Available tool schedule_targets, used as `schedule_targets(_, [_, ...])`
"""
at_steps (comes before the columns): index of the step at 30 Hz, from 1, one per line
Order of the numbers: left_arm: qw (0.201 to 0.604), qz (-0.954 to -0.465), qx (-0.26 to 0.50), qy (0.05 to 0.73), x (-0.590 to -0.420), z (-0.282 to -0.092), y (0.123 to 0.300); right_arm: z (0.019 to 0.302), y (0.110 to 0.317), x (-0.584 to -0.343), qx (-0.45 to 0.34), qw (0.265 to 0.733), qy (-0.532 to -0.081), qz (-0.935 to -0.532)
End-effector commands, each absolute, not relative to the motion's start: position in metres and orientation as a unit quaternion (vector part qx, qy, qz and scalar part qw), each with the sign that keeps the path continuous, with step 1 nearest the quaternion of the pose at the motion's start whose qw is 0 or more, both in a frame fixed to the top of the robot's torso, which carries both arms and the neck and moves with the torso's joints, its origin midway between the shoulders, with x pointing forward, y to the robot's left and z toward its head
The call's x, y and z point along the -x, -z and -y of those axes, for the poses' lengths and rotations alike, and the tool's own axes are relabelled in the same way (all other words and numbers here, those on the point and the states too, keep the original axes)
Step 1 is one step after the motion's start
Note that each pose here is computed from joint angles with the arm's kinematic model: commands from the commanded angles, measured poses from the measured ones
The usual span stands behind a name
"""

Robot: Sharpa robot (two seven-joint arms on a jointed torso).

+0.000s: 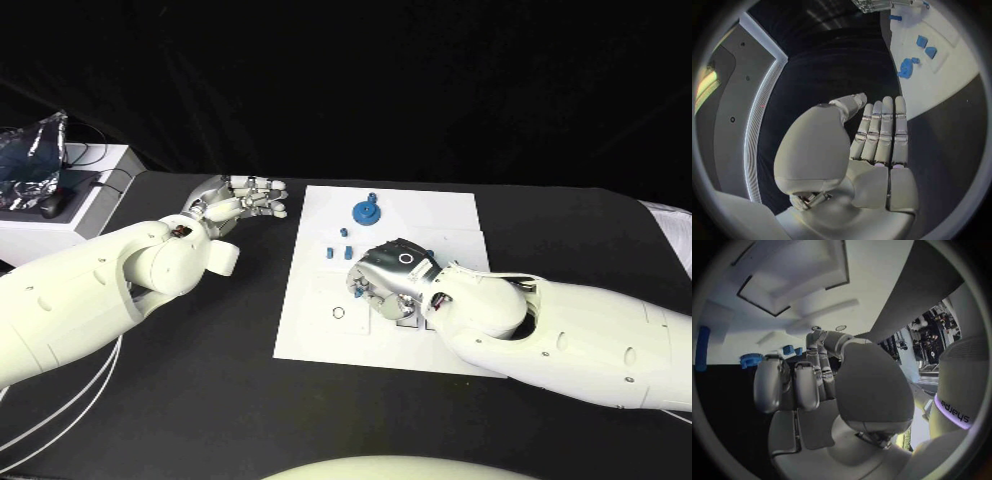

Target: Assemble the parts on the task board

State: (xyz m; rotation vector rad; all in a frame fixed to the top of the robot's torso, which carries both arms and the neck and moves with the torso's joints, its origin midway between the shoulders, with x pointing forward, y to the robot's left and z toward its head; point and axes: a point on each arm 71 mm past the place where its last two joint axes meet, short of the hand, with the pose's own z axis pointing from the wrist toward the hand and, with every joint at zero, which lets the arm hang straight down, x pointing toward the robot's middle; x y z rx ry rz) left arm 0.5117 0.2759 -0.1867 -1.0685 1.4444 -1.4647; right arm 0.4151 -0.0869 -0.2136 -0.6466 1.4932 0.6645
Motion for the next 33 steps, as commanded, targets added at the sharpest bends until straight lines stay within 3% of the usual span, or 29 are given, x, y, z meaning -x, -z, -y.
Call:
schedule_targets(1, [0.392, -0.573, 0.419, 0.586, -0.5114, -0.2738, 0.1861, 0.0875, 0.2148, -0.4148, 0.288, 0.641, -0.282, -0.653])
schedule_targets(33, [0.39, -0.574, 0.419, 0.586, -0.5113, -0.2739, 0.1863, 0.0874, 0.215, -0.4146, 0.294, 0.642, -0.275, -0.653])
